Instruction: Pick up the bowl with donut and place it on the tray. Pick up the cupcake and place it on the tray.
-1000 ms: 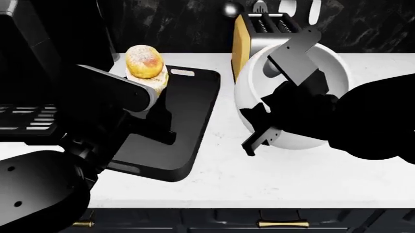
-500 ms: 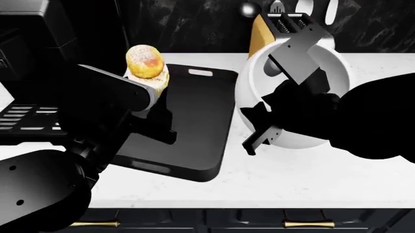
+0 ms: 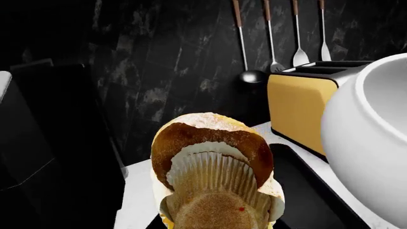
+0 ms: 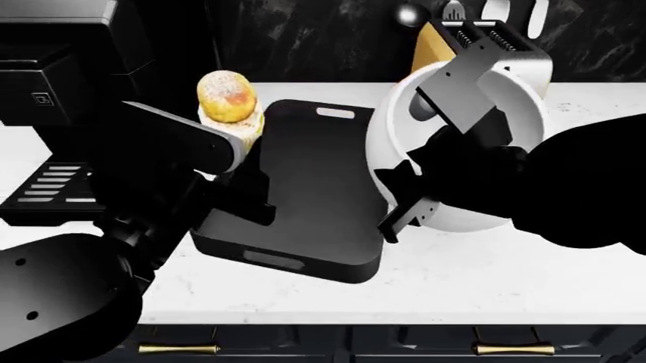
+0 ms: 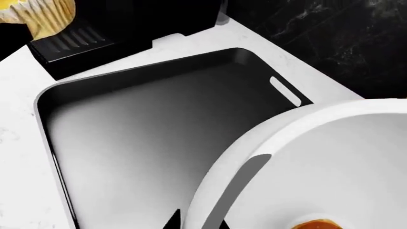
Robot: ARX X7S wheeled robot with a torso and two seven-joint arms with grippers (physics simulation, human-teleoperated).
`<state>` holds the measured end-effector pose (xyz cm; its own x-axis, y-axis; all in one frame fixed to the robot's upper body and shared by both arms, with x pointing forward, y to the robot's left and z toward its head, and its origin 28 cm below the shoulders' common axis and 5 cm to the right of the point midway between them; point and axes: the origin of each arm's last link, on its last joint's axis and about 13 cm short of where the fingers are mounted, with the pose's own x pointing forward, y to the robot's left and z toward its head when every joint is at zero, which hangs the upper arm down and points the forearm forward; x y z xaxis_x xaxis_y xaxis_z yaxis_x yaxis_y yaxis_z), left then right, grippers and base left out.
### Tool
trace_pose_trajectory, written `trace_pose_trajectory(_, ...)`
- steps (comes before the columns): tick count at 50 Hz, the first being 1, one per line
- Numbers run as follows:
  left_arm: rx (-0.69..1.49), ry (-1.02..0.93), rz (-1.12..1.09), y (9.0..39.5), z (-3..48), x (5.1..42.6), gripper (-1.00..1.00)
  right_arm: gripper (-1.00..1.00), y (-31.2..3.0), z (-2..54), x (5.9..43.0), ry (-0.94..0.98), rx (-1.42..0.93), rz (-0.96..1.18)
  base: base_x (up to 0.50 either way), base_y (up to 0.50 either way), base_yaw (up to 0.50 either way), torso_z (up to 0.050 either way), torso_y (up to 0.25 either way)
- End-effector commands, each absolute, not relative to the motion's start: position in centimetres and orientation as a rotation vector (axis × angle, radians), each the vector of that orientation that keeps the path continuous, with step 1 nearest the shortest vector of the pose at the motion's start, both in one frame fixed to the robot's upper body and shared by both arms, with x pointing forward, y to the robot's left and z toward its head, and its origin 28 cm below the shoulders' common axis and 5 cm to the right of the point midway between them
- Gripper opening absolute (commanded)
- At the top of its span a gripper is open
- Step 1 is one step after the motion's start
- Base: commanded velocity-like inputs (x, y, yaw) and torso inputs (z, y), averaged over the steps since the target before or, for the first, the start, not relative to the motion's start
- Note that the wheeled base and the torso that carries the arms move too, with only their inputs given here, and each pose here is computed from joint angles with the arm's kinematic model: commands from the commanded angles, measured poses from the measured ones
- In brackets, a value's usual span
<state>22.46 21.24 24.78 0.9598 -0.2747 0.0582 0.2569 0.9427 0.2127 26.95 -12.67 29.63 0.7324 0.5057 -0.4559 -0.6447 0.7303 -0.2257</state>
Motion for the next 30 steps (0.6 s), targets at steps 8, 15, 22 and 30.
trace_pose_trajectory(8,0.195,-0.090,-0.267,21.3,24.7,22.5,-1.00,-1.00,-12.6,30.3,27.3,0.348,-0.375,0.655,0.00,0.05,0.00,0.000,0.000)
trace_pose_trajectory(15,0.198,-0.089,-0.278,21.2,24.5,22.4,-1.00,-1.00,-11.4,30.9,28.3,0.316,-0.376,0.709,0.00,0.00,0.00,0.001,0.001)
trace_pose_trajectory(22,0.195,-0.087,-0.263,21.6,24.2,22.5,-1.00,-1.00,-9.4,32.6,30.5,0.274,-0.402,0.763,0.00,0.00,0.00,0.000,0.000)
trace_pose_trajectory(30,0.194,-0.087,-0.249,22.0,24.2,22.4,-1.00,-1.00,-6.0,34.9,36.5,0.262,-0.480,0.764,0.00,0.00,0.00,0.000,0.001)
